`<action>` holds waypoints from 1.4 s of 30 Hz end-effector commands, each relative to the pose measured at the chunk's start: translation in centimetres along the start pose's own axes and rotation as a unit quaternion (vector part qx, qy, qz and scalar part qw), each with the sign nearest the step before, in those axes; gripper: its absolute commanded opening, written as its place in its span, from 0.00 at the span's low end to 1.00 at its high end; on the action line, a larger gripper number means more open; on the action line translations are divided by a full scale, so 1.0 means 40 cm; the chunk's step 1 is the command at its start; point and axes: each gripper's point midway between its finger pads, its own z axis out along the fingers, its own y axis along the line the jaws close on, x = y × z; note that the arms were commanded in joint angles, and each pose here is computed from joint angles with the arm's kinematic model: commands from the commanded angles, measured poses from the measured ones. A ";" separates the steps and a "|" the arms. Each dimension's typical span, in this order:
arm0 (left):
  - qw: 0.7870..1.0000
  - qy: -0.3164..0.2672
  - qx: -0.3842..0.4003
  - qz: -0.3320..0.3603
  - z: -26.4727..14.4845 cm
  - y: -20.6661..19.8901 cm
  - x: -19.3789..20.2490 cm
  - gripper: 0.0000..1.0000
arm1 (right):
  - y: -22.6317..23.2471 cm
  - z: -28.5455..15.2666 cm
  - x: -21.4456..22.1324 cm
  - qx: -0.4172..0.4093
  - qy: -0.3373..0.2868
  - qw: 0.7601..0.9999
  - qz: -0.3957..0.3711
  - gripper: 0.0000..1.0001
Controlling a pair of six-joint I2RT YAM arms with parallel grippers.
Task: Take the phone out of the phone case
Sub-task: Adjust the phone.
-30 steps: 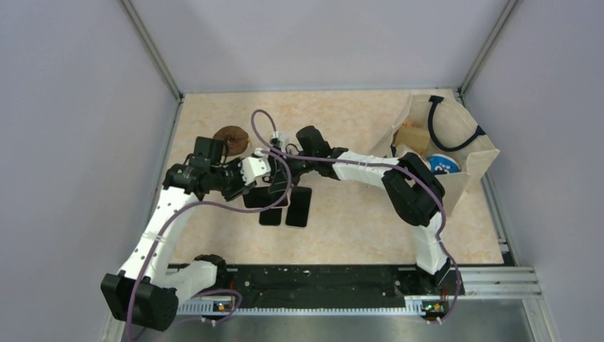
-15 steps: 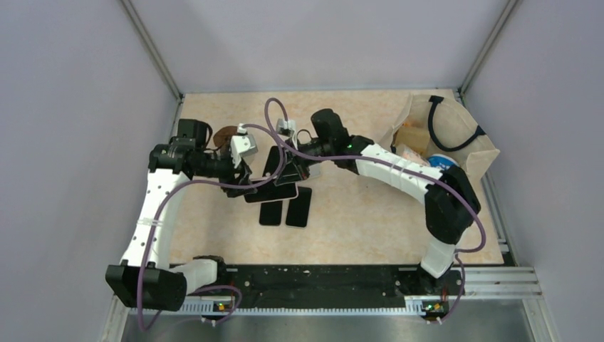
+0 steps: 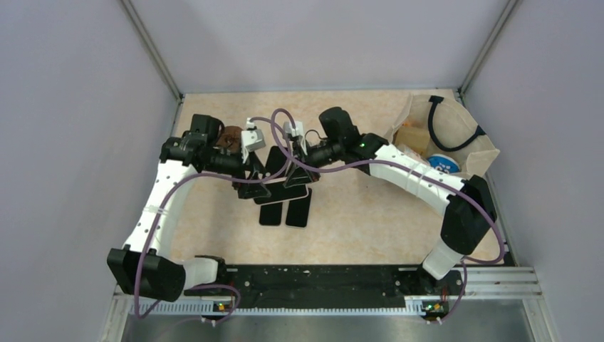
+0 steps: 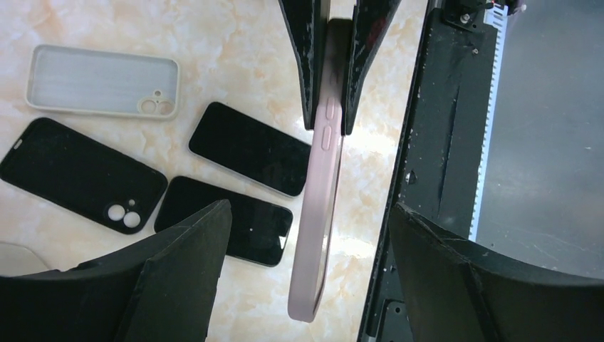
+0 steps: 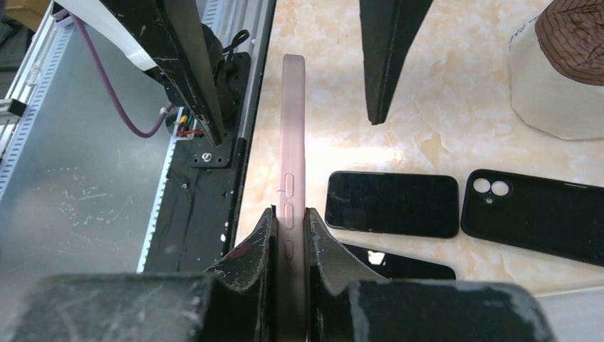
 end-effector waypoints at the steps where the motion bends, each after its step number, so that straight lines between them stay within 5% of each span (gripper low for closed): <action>1: 0.999 -0.026 0.003 0.028 0.025 0.004 -0.052 0.86 | 0.047 -0.056 -0.129 -0.005 -0.051 0.995 -0.081 0.00; 8: 0.999 -0.009 0.028 0.022 0.070 -0.007 -0.026 0.82 | 0.058 -0.082 -0.153 0.008 -0.063 0.993 -0.098 0.00; 17: 0.994 -0.100 -0.003 0.038 0.066 -0.008 -0.093 0.85 | 0.042 -0.172 -0.204 0.049 -0.106 0.988 -0.097 0.00; 25: 0.985 -0.169 -0.006 0.032 0.052 -0.016 -0.174 0.71 | 0.051 -0.203 -0.203 0.058 -0.119 0.986 -0.100 0.00; 30: 0.984 -0.177 -0.002 0.024 0.051 -0.009 -0.193 0.54 | 0.058 -0.208 -0.204 0.055 -0.124 0.986 -0.101 0.00; 36: 0.985 -0.171 0.032 0.002 0.067 -0.010 -0.195 0.00 | 0.055 -0.209 -0.201 0.052 -0.134 0.985 -0.095 0.00; 41: 0.986 -0.160 0.040 0.015 0.063 -0.022 -0.193 0.00 | 0.050 -0.214 -0.192 0.059 -0.136 0.984 -0.096 0.00; 42: 0.987 -0.153 0.035 0.027 0.059 -0.023 -0.194 0.00 | 0.048 -0.216 -0.187 0.061 -0.134 0.985 -0.095 0.10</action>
